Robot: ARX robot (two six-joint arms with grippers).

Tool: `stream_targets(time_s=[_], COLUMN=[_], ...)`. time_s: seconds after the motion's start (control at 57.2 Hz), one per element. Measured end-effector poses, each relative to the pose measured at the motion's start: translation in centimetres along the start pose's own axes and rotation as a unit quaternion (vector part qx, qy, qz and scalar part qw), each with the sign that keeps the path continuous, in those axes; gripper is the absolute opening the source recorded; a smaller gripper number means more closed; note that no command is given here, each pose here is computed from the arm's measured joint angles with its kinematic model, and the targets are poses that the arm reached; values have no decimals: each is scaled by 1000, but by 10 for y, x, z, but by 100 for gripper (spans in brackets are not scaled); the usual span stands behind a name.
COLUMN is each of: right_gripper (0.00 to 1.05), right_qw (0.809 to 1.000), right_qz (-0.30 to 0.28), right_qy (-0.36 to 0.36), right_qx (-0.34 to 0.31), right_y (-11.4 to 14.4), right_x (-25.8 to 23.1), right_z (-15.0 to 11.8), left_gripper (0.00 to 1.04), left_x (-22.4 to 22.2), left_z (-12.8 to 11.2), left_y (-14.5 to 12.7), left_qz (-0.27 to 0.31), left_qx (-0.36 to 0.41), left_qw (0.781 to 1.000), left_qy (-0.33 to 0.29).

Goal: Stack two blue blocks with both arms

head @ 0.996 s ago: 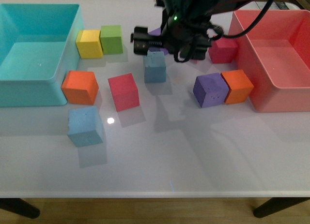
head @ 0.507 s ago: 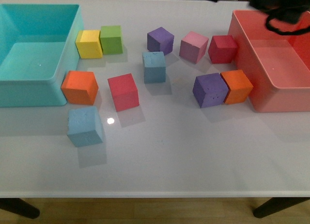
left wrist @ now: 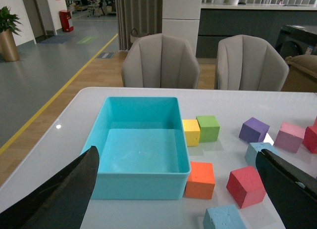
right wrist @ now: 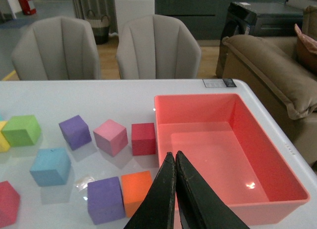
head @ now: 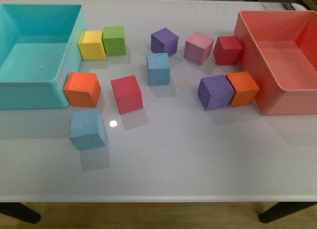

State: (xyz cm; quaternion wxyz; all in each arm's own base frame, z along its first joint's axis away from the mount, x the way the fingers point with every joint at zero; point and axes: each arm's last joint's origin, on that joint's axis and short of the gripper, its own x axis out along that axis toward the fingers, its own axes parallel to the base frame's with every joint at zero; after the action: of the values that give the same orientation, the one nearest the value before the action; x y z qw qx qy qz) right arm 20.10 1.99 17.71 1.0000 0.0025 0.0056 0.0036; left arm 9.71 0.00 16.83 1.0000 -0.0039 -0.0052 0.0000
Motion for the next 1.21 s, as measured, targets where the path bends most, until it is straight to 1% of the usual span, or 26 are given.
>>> stream_targets(time_s=[0.192,0.262,0.35,1.206], right_gripper=[2,2,2,2], right_qw=[1000,1000,1000,1000], right_qz=[-4,7,-3,-3], right_qy=[2,-5,5,-17], right_qx=[-1,0,0,-1], right_y=[-8,-13,-19,-19], right_x=[-22,-28,-36,-79], right_z=[-6,-11,-17,-4], left_gripper=[96,96,96,96], left_x=[0,0,0,0], left_z=[0,0,0,0], left_y=[0,0,0,0], left_qz=[0,0,0,0], left_qx=[0,0,0,0], left_qw=[1000,1000,1000,1000], left_qy=[0,0,0,0])
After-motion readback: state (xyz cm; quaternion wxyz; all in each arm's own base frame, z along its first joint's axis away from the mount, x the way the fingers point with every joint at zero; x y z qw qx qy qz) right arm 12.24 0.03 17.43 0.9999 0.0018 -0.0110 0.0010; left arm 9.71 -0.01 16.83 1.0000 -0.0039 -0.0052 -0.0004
